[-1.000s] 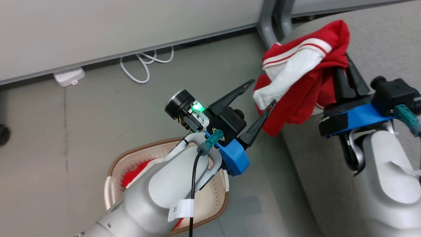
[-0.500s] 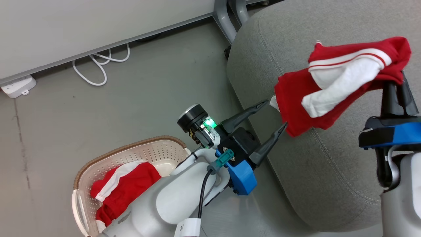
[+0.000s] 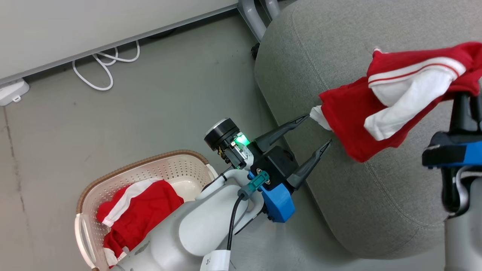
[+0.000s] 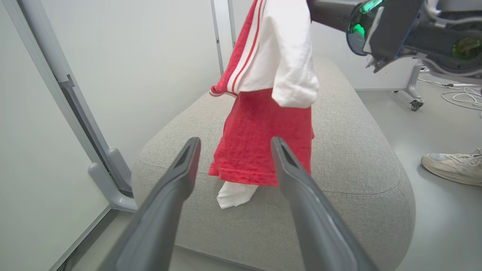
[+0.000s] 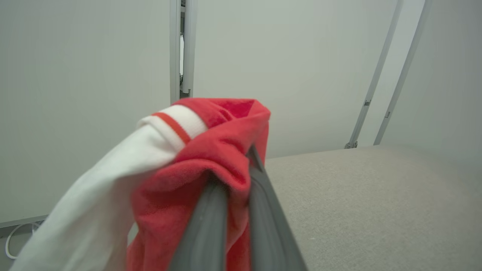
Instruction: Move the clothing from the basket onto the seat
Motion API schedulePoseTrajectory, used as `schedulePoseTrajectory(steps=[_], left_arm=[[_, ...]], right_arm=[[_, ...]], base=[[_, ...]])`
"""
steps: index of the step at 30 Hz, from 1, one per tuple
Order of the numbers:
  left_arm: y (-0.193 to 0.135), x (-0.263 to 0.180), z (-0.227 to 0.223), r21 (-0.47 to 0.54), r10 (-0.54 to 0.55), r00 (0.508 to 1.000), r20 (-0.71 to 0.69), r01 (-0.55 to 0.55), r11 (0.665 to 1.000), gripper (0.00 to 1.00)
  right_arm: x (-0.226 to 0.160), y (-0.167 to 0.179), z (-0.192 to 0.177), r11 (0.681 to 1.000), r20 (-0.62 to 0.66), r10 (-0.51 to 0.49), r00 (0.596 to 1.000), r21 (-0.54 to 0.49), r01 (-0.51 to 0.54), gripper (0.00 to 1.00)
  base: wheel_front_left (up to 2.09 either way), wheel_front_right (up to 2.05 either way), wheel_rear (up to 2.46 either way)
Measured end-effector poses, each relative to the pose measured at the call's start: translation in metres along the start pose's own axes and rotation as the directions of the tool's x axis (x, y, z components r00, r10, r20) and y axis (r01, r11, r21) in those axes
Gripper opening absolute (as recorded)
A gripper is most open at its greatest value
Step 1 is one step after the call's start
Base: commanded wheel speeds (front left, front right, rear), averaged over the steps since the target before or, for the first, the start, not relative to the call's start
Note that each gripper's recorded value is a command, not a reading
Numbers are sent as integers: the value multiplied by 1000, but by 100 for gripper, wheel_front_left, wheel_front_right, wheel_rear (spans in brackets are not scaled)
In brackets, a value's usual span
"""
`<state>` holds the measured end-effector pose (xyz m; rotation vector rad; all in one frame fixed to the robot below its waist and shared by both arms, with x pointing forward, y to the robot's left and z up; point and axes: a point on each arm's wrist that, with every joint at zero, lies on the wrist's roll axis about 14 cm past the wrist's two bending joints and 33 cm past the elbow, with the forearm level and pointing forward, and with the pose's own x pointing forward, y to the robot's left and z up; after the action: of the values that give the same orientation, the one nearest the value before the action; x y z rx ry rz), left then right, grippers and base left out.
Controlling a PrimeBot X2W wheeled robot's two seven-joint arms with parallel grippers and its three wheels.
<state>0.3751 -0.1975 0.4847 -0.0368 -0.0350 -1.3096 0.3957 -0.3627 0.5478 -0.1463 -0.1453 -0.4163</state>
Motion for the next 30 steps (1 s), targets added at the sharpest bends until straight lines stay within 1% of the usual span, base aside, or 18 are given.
schedulePoseTrajectory(steps=[2, 7, 12, 15, 17, 19, 22, 26, 30], left_arm=[[3, 2, -1, -1, 2, 1000, 3, -2, 1000, 100], [22, 7, -4, 3, 18, 1000, 24, -18, 1000, 100], [45, 12, -20, 2, 26, 999, 29, -26, 1000, 100], [58, 16, -31, -2, 29, 999, 36, -29, 1000, 100], [67, 18, -40, -7, 32, 999, 38, -31, 999, 100], [76, 19, -51, -14, 36, 999, 36, -36, 999, 100], [87, 17, -71, -32, 46, 999, 23, -45, 998, 100], [99, 12, -100, -61, 62, 998, -5, -62, 996, 100], [105, 7, -119, -81, 74, 997, -21, -75, 994, 100]], right_arm=[[10, -3, 11, 1000, 36, -5, 999, -12, 5, 0], [48, -13, 59, 997, 184, -8, 983, -76, 22, 0], [91, -28, 113, 989, 346, -25, 938, -130, 74, 0], [112, -41, 133, 979, 407, -46, 912, -163, 122, 0], [126, -50, 139, 972, 429, -58, 901, -183, 149, 0], [138, -58, 133, 960, 418, -65, 906, -222, 171, 0], [152, -63, 109, 947, 373, -76, 925, -263, 184, 0], [164, -65, 56, 937, 263, -102, 959, -298, 181, 0], [165, -67, -3, 937, 133, -137, 982, -304, 172, 0]], base=[[0, 0, 0], [0, 0, 0], [0, 0, 0], [0, 0, 0], [0, 0, 0], [0, 0, 0], [0, 0, 0], [0, 0, 0], [0, 0, 0]])
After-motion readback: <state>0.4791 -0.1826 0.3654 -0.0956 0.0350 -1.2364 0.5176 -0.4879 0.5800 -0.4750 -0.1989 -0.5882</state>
